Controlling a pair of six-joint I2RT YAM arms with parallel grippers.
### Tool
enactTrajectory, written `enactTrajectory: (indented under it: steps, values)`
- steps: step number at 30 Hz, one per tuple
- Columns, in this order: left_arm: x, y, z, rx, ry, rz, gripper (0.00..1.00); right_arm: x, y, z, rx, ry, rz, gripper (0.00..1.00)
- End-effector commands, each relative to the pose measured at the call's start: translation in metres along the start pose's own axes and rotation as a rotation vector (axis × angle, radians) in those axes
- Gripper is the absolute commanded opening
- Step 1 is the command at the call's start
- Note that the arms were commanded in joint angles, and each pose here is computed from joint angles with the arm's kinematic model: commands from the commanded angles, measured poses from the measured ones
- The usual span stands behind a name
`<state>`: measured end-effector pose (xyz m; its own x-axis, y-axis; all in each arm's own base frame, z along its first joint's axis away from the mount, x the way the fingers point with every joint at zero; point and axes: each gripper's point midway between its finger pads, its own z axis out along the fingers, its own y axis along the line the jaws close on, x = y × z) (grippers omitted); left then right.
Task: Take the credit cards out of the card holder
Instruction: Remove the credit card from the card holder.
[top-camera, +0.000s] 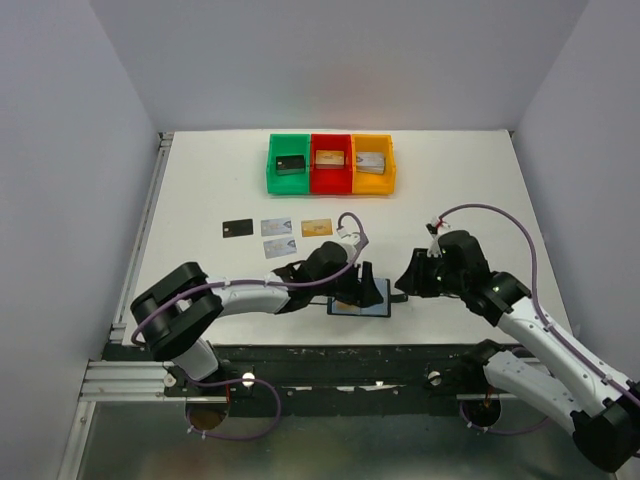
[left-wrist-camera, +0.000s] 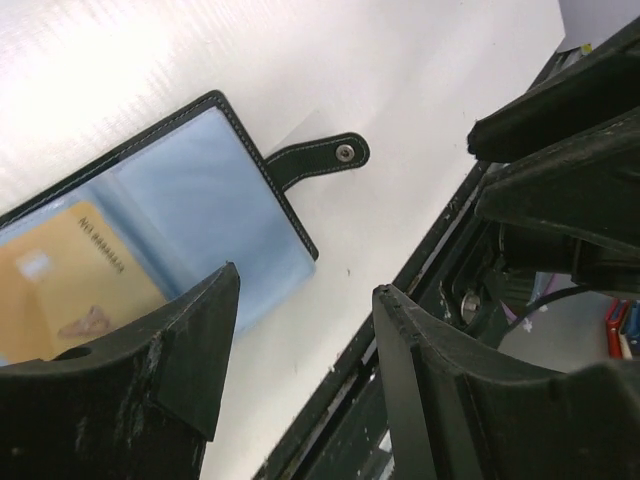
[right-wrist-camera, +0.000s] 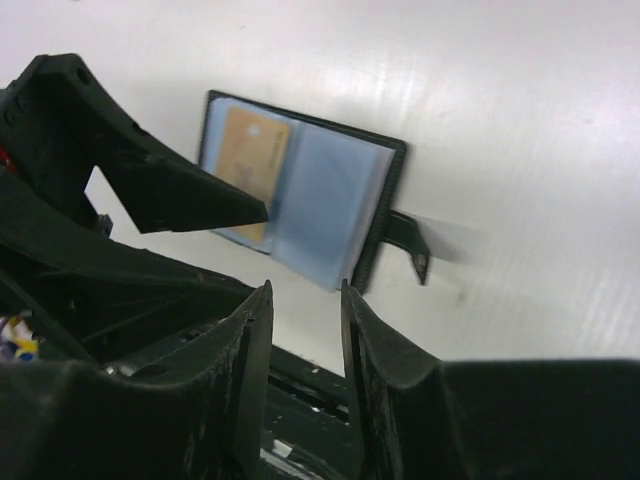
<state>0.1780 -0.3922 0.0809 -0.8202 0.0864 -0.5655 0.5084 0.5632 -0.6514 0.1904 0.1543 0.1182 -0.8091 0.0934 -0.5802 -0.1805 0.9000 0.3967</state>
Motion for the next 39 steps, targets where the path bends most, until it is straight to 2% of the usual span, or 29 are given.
enactTrajectory:
  steps: [1, 4, 7, 9, 13, 16, 24, 39]
  values:
    - [-0.025, 0.004, -0.031, -0.012, -0.139, -0.034, 0.67, 0.004, 0.041, 0.005, -0.231, 0.061, -0.017, 0.40]
    - [-0.025, 0.028, -0.047, -0.087, -0.177, -0.082, 0.64, 0.005, 0.054, 0.017, -0.305, 0.086, 0.005, 0.39]
    - [-0.019, 0.052, -0.054, -0.164, -0.174, -0.118, 0.55, 0.005, 0.064, 0.030, -0.358, 0.110, 0.035, 0.30]
    - [-0.014, 0.062, -0.054, -0.199, -0.166, -0.125, 0.44, 0.007, 0.070, 0.041, -0.397, 0.133, 0.062, 0.27]
    - [-0.008, 0.078, -0.050, -0.264, -0.144, -0.129, 0.21, 0.009, 0.077, 0.057, -0.432, 0.163, 0.116, 0.26]
    - [-0.005, 0.083, -0.044, -0.278, -0.129, -0.128, 0.14, 0.012, 0.077, 0.065, -0.435, 0.185, 0.137, 0.26]
    - [0.006, 0.100, -0.042, -0.349, -0.090, -0.135, 0.06, 0.027, 0.072, 0.087, -0.427, 0.244, 0.174, 0.26]
    - [0.019, 0.114, -0.048, -0.406, -0.066, -0.131, 0.06, 0.052, 0.058, 0.111, -0.382, 0.323, 0.207, 0.26]
